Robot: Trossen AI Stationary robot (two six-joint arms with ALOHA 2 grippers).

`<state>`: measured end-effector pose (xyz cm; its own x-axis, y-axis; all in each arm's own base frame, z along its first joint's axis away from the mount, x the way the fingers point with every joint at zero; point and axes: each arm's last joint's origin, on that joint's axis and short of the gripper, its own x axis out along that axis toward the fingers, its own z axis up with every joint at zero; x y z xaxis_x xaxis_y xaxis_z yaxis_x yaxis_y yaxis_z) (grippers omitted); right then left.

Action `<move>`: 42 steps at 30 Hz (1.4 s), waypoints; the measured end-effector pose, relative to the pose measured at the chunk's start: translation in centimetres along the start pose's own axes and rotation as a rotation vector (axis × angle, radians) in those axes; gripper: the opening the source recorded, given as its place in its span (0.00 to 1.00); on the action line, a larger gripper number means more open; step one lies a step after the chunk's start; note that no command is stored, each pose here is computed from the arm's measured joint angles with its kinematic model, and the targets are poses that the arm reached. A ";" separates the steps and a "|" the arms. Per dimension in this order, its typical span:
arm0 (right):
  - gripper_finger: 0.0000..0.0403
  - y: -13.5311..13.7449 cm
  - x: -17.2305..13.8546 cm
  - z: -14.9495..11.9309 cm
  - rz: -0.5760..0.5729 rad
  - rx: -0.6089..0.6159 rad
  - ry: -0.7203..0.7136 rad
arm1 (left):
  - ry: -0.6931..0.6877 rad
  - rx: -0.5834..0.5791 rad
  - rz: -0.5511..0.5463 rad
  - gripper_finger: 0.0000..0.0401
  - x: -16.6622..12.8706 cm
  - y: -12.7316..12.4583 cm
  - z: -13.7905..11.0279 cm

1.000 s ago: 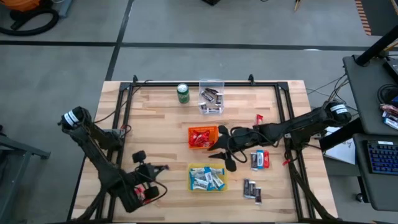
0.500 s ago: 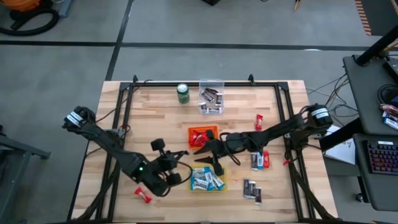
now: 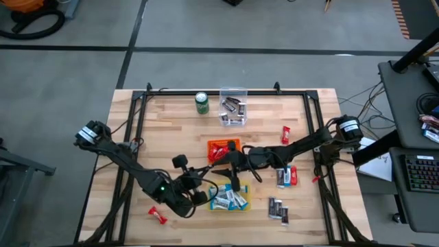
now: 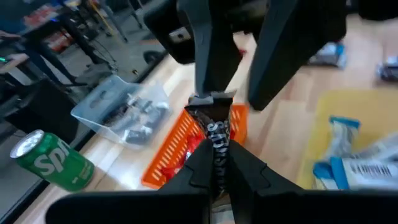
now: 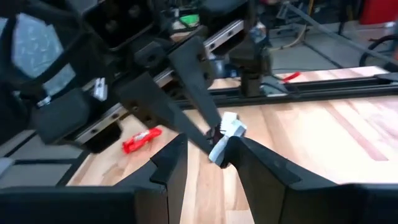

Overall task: Sort candy
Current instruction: Put the black candy into the transparent bin

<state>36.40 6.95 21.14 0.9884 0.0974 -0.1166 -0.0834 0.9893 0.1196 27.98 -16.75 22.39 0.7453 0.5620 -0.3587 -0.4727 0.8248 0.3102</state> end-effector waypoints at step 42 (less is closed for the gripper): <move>0.03 -4.8 -2.3 2.3 -0.302 -0.096 0.153 | 0.057 0.032 0.034 0.30 -0.1 1.0 -0.7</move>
<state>34.78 1.70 23.15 0.9405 -0.1930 -0.2796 0.1908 0.9810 -0.0353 27.14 -15.95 22.08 0.7004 0.5932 -0.3968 -0.4812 0.8032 0.3512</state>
